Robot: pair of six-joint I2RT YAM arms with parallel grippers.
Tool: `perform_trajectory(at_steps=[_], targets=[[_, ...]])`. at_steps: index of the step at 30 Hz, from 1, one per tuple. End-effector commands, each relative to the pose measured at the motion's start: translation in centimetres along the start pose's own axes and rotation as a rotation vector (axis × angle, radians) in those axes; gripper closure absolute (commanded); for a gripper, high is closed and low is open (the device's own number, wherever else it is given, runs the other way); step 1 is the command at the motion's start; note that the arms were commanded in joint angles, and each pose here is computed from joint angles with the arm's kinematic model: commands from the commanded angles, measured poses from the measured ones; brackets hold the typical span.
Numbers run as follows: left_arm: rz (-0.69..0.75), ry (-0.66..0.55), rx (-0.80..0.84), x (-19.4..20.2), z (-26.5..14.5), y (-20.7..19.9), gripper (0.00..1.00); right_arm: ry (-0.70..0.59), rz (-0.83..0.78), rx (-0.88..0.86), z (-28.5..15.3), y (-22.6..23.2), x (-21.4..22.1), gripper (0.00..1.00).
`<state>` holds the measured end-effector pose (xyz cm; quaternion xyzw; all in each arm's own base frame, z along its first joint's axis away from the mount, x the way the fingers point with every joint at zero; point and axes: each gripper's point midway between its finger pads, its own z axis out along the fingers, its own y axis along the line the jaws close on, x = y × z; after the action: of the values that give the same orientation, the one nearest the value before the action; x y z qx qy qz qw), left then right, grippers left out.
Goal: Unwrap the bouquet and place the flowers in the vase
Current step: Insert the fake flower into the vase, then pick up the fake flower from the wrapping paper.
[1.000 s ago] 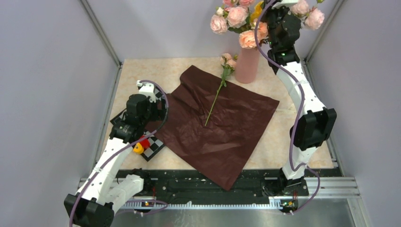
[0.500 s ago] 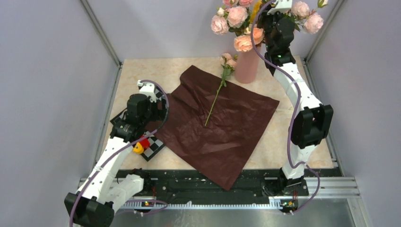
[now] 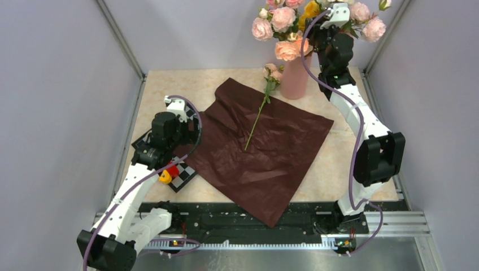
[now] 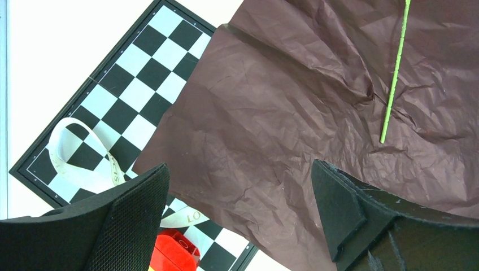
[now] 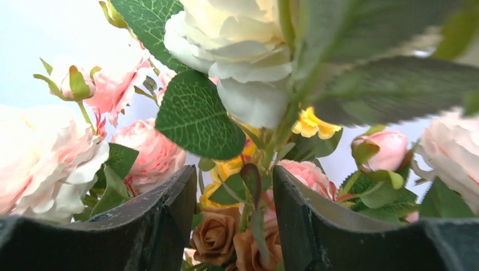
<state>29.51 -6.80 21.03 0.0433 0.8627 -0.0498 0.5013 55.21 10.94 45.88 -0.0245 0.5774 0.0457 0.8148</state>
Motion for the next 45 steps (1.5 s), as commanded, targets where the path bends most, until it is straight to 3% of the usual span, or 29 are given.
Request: perform_trajectory(at_steps=[1, 11, 23, 35, 45], targets=[[-0.019, -0.026, 0.012, -0.7, 0.2, -0.2, 0.01, -0.106, 0.006, 0.000, -1.9, -0.7, -5.1, 0.45], [-0.021, -0.027, 0.012, -0.7, 0.1, -0.2, 0.01, -0.113, 0.013, -0.001, -5.2, -1.1, -5.4, 0.27], [-0.022, -0.030, 0.004, -0.6, 0.1, -0.1, 0.01, -0.061, 0.006, -0.022, -10.2, -1.4, -6.4, 0.16], [0.009, -0.042, 0.033, -0.6, 0.0, -0.4, 0.01, 0.231, 0.125, -0.104, -18.4, -0.2, -5.8, 0.13], [-0.114, -0.046, 0.200, -1.6, -0.3, -4.5, 0.01, 0.354, 0.168, 0.056, -25.6, -3.3, -4.3, 0.13]])
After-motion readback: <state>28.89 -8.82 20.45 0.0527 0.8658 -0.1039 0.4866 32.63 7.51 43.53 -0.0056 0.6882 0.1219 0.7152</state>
